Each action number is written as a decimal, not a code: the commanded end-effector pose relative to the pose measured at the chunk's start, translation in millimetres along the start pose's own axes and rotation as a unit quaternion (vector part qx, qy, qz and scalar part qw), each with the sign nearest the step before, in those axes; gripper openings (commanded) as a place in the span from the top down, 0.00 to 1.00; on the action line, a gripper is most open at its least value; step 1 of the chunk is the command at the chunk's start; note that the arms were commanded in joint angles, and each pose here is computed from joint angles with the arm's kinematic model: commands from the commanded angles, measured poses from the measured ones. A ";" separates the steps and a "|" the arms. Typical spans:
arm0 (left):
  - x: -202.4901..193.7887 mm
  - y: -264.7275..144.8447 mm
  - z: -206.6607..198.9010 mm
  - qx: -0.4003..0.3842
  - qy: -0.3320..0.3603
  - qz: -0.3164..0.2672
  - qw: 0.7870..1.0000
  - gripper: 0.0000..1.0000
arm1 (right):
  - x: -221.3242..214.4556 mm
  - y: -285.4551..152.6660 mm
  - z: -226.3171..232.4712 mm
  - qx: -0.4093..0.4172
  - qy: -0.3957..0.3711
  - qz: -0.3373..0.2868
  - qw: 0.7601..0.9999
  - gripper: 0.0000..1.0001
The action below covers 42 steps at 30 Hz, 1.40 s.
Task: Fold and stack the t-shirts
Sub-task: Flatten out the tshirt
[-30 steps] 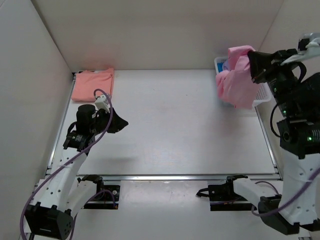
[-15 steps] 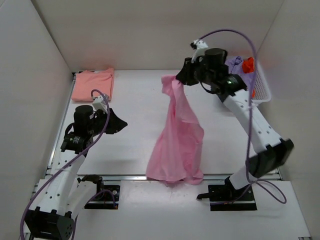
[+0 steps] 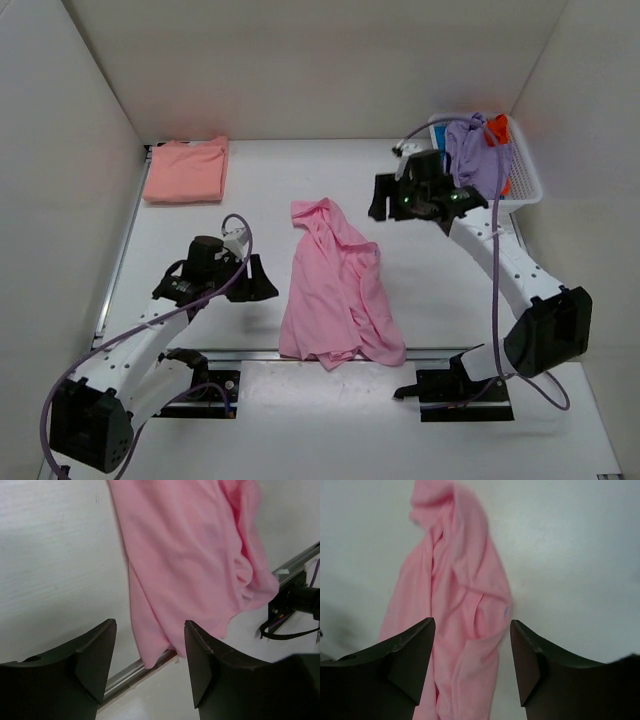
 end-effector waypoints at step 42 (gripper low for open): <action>86.7 26.2 87.5 0.182 -0.022 -0.002 0.983 0.12 | -116.3 -3.8 -80.0 -0.064 0.075 0.089 0.991 0.51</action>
Point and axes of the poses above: each gripper's point midway between its finger pads, its own y axis out along the fingers, its own z axis along the line the jaws close on, x = y × z, the point moved 5 cm from there along -y, back along the fingers, and after that the axes turned 1 degree about y, right-handed, at the moved point
